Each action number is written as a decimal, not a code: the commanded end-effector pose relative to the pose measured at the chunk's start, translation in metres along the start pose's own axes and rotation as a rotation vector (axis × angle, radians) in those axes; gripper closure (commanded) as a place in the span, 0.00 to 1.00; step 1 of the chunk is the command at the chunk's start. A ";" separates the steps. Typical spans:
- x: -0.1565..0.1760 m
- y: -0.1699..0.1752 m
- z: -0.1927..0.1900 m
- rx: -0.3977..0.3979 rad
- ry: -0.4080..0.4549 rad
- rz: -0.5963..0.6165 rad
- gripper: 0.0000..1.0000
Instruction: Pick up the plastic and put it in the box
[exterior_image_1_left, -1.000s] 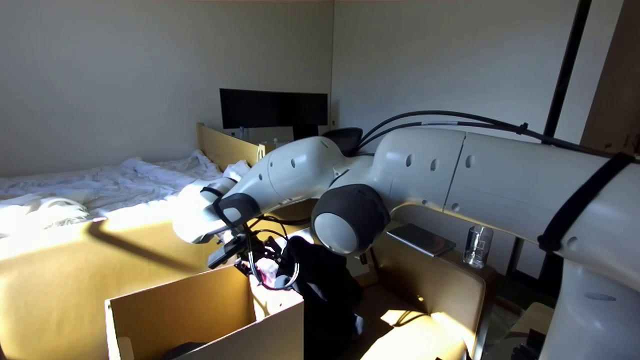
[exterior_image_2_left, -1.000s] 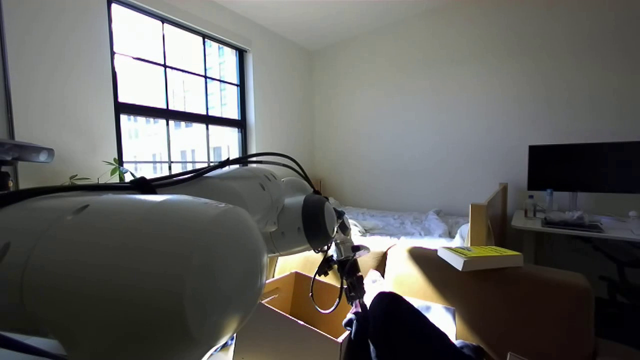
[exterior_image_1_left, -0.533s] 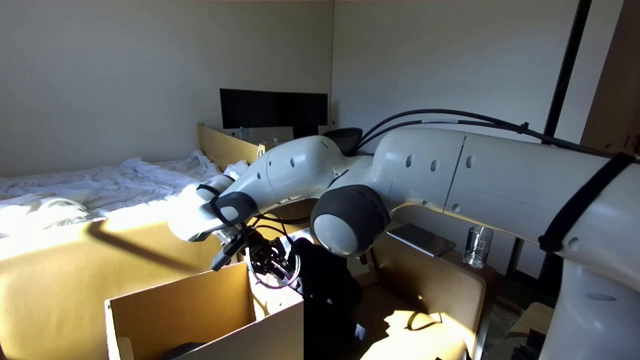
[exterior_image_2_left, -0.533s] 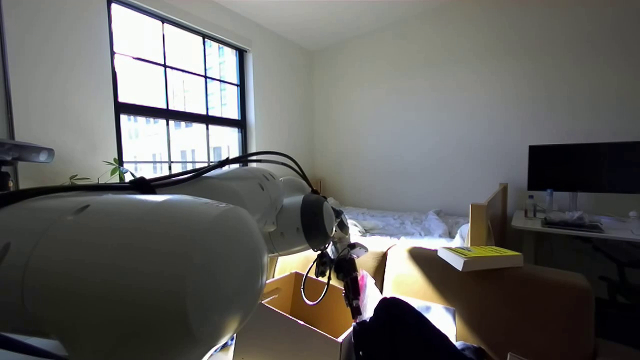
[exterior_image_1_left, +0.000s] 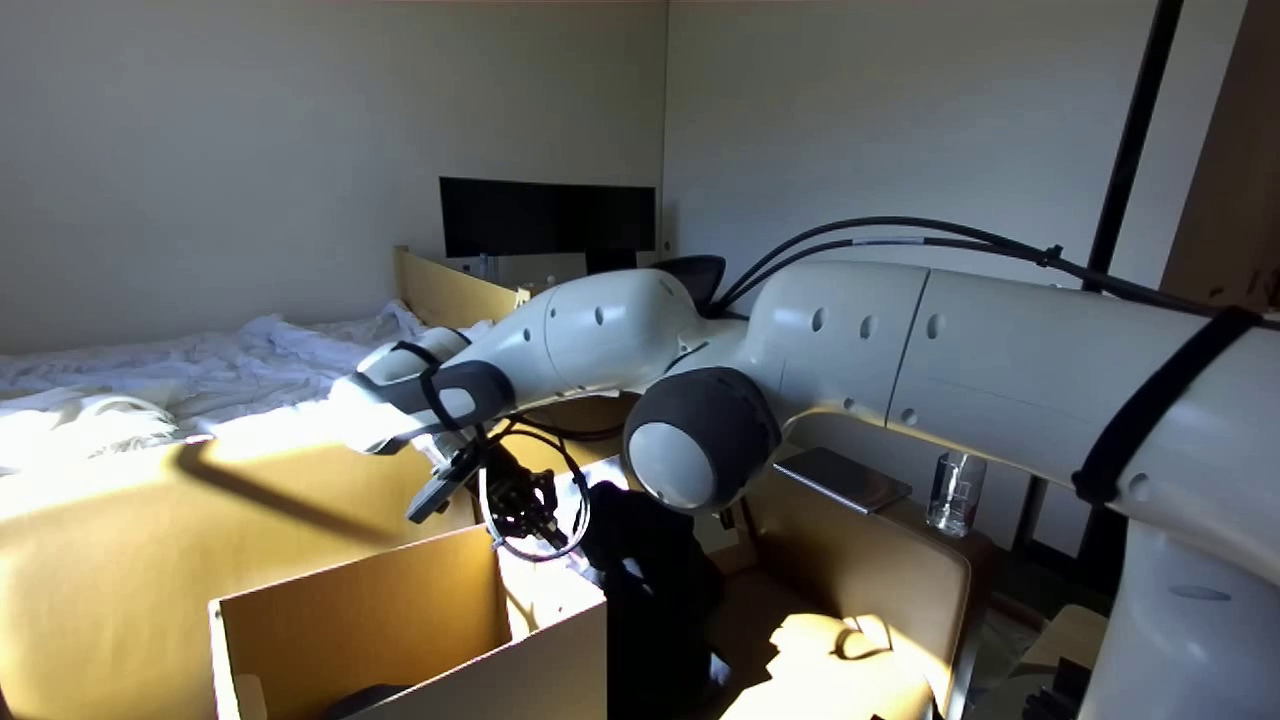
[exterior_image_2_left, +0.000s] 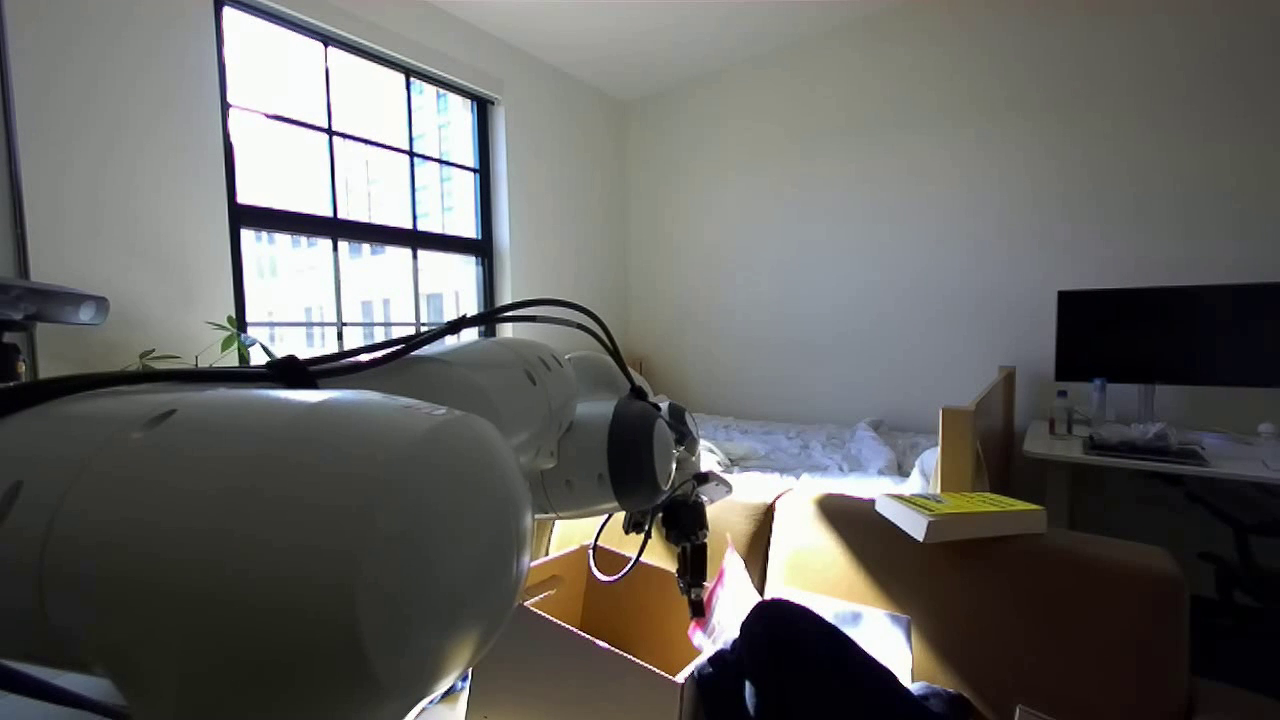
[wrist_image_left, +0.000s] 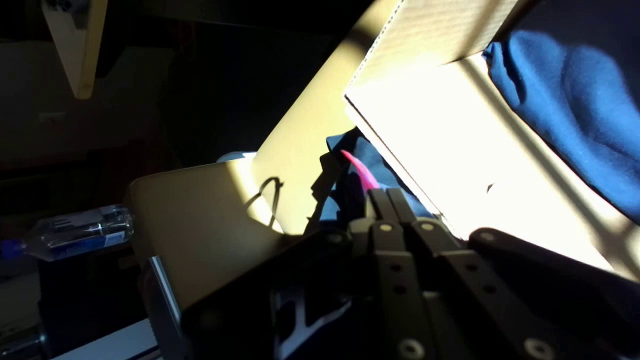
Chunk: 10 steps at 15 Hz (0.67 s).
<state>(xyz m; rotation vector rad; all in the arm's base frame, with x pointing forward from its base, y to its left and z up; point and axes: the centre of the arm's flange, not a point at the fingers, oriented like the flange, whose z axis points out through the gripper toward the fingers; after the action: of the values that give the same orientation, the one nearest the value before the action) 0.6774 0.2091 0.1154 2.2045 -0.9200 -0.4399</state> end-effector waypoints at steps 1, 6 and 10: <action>0.030 -0.025 -0.037 0.055 -0.058 -0.073 0.71; 0.046 -0.025 -0.044 0.122 -0.065 -0.182 0.47; 0.059 -0.022 -0.051 0.179 -0.053 -0.249 0.21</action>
<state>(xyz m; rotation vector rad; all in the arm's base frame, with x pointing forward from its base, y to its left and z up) 0.6992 0.1934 0.1281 2.4250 -0.7934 -0.4984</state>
